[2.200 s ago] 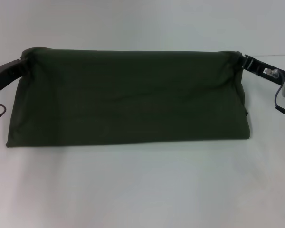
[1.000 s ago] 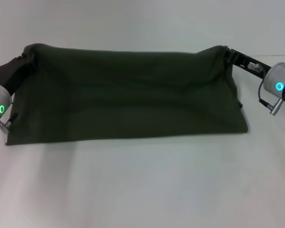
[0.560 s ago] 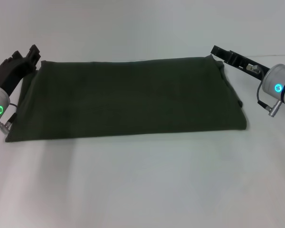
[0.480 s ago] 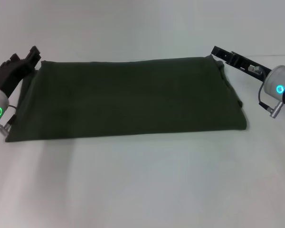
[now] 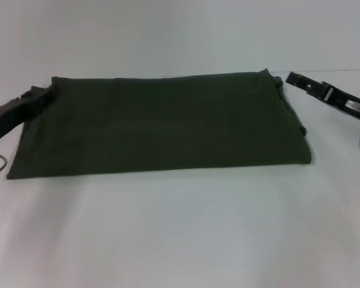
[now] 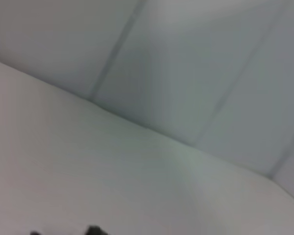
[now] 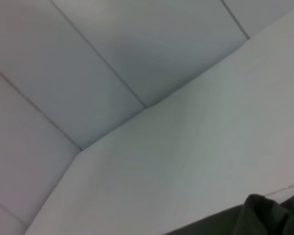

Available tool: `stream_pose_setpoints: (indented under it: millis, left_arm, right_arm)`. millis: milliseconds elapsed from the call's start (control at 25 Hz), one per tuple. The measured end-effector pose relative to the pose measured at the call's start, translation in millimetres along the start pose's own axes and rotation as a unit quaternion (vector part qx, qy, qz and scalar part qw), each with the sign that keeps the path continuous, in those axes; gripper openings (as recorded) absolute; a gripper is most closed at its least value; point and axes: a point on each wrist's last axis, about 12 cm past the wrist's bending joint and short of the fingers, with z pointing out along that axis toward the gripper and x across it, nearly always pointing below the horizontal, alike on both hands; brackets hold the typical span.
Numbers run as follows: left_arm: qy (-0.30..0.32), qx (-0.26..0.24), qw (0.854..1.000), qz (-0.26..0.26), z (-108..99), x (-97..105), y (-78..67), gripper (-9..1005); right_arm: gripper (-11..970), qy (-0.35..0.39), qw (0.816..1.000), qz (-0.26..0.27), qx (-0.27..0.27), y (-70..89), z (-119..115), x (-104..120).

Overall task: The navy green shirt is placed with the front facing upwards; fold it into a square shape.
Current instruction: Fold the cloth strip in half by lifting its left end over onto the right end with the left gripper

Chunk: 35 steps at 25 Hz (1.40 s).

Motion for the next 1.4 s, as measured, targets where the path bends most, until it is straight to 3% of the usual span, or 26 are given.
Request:
stream_pose_setpoints:
  millis: [120, 360, 680, 880, 1400]
  left_arm:
    - [0.03, 0.029, 0.999, 0.032, -20.8, -7.8, 6.3, 762]
    - [0.102, 0.034, 0.99, 0.087, -46.8, -10.6, 20.8, 762]
    - [0.155, -0.029, 0.976, 0.151, -44.1, 2.2, 33.7, 762]
    - [0.16, -0.037, 0.969, 0.184, -43.3, 8.7, 34.2, 761]
    - [0.176, -0.065, 0.964, 0.189, -40.5, 20.3, 40.2, 762]
  right_arm:
    - [885, 0.011, 1.0, -0.002, -0.022, -5.0, -19.1, 1.0]
    - [888, 0.022, 0.999, 0.002, -0.037, -17.0, -47.6, 9.0]
    - [887, 0.028, 0.999, -0.007, -0.042, -22.8, -63.2, 19.5]
    - [888, 0.03, 0.999, -0.006, -0.042, -24.2, -67.6, 24.0]
    - [882, 0.038, 0.998, -0.012, -0.045, -24.1, -70.5, 32.1]
